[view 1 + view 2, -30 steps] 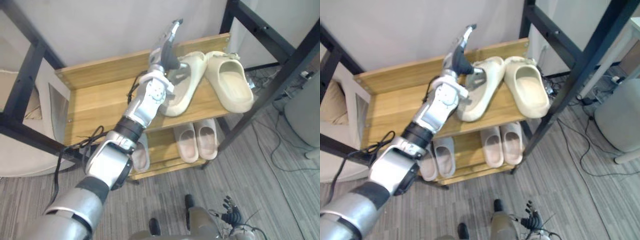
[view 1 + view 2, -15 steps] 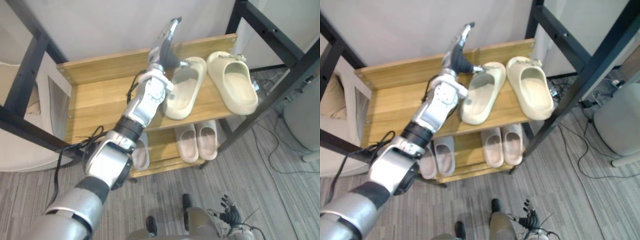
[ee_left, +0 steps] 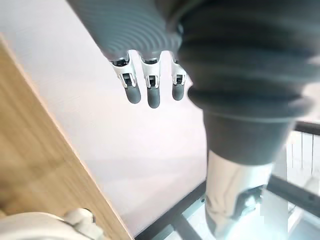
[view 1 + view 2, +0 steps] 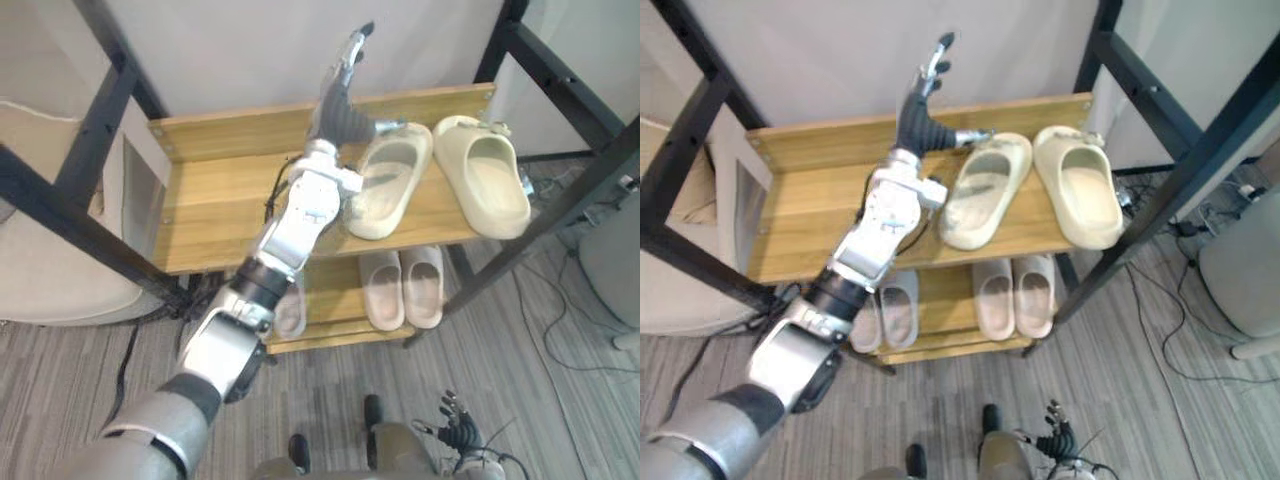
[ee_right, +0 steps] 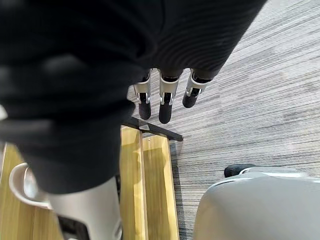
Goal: Organize the slippers on the shoe rack
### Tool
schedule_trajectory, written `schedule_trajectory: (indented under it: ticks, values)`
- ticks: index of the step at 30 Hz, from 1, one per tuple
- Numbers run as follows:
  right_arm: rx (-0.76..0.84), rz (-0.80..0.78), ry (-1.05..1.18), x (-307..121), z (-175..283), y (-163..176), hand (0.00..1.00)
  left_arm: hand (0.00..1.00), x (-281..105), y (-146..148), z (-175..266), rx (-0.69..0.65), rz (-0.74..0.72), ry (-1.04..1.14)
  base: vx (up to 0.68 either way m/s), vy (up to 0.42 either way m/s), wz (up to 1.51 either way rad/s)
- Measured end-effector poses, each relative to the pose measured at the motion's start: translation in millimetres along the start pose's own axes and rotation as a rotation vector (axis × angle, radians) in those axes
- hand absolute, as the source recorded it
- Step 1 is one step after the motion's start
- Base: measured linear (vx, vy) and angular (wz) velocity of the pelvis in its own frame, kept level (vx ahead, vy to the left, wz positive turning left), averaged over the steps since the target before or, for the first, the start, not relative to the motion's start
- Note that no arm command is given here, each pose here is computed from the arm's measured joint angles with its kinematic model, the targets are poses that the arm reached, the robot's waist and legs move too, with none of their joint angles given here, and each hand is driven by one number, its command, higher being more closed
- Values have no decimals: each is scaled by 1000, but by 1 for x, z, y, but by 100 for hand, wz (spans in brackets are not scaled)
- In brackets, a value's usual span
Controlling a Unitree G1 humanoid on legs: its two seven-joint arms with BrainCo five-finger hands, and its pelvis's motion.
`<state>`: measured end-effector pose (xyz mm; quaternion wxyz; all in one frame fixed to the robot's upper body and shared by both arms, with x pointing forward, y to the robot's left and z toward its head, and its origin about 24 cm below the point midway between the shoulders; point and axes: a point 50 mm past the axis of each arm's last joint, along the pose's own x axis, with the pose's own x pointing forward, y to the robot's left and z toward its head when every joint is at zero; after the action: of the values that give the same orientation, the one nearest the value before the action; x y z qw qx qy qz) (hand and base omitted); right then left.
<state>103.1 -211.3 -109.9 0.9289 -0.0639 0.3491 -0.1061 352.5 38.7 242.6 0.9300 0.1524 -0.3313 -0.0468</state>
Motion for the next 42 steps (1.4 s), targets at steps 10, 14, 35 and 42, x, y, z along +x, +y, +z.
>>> schedule_trajectory:
  ticks: [10,14,35,42]
  values:
    - [-27,4,97,7,-16,-3,0,0,-46,2,-30,-306,-6,124,3,-4,12]
    - [-34,6,128,10,-19,-3,0,0,-72,3,-56,-372,-7,246,-63,-21,3]
    - [-73,26,180,13,-26,-1,0,0,-122,-41,-77,-501,-221,423,11,-6,4]
    - [-78,35,185,14,-26,1,0,0,-126,-58,-73,-505,-298,424,-2,3,0]
